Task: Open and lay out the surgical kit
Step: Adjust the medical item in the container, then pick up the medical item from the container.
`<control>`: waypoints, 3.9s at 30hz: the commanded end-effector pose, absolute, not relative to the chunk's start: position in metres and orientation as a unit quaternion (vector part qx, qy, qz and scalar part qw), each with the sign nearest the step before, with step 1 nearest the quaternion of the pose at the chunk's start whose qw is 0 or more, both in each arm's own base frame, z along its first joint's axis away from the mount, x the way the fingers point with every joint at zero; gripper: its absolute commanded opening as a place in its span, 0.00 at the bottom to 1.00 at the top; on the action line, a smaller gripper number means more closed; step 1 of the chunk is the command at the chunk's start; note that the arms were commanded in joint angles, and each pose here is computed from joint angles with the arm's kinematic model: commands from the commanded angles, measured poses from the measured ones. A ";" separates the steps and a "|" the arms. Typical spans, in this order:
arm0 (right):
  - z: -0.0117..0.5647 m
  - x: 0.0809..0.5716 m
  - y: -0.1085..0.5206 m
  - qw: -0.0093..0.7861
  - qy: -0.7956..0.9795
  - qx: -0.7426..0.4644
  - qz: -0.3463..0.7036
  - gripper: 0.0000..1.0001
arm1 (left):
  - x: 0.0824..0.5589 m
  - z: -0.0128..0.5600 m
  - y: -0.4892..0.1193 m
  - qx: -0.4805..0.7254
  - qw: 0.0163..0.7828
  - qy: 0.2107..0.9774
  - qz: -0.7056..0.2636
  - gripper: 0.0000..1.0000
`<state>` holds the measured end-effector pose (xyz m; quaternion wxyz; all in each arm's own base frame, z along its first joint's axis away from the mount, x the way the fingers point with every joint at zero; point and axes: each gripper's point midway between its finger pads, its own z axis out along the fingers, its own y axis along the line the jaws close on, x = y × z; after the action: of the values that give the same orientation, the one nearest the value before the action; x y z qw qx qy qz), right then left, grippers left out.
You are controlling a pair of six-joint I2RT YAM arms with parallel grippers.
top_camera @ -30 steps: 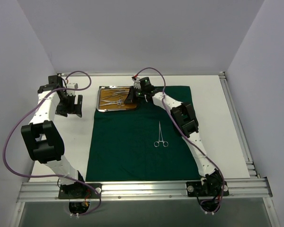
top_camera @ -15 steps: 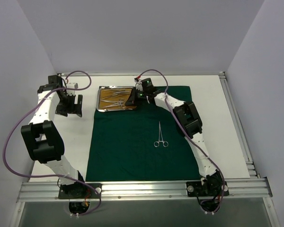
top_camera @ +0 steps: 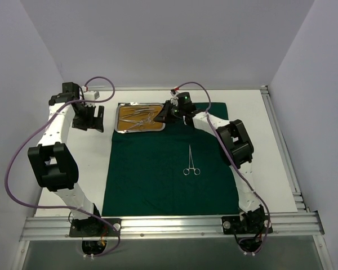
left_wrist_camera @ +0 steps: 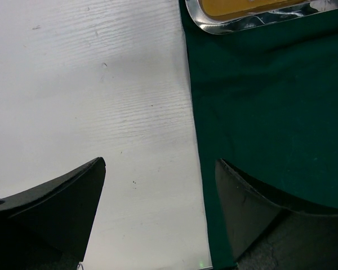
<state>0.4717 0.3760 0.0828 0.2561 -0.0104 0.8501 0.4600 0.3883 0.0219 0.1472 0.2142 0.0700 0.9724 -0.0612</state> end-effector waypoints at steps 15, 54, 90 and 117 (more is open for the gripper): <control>0.109 0.456 0.321 0.297 0.842 0.080 0.444 0.00 | 0.392 0.159 0.016 0.082 0.228 0.967 -0.074 0.88; 0.095 0.447 0.305 0.304 0.918 -0.147 0.209 0.34 | 0.389 0.157 0.017 0.081 0.224 0.969 -0.069 0.88; 0.012 0.463 0.351 0.242 0.874 -0.402 0.124 0.16 | 0.383 0.159 0.019 0.082 0.224 0.969 -0.060 0.88; -0.019 0.442 0.353 0.198 0.876 -0.424 0.115 0.13 | 0.382 0.159 0.020 0.081 0.224 0.970 -0.057 0.88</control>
<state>0.4754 0.3660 0.0233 0.2743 -0.4008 0.8621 0.1444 0.3828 0.0207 0.1433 0.2031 0.0724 0.9745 -0.0619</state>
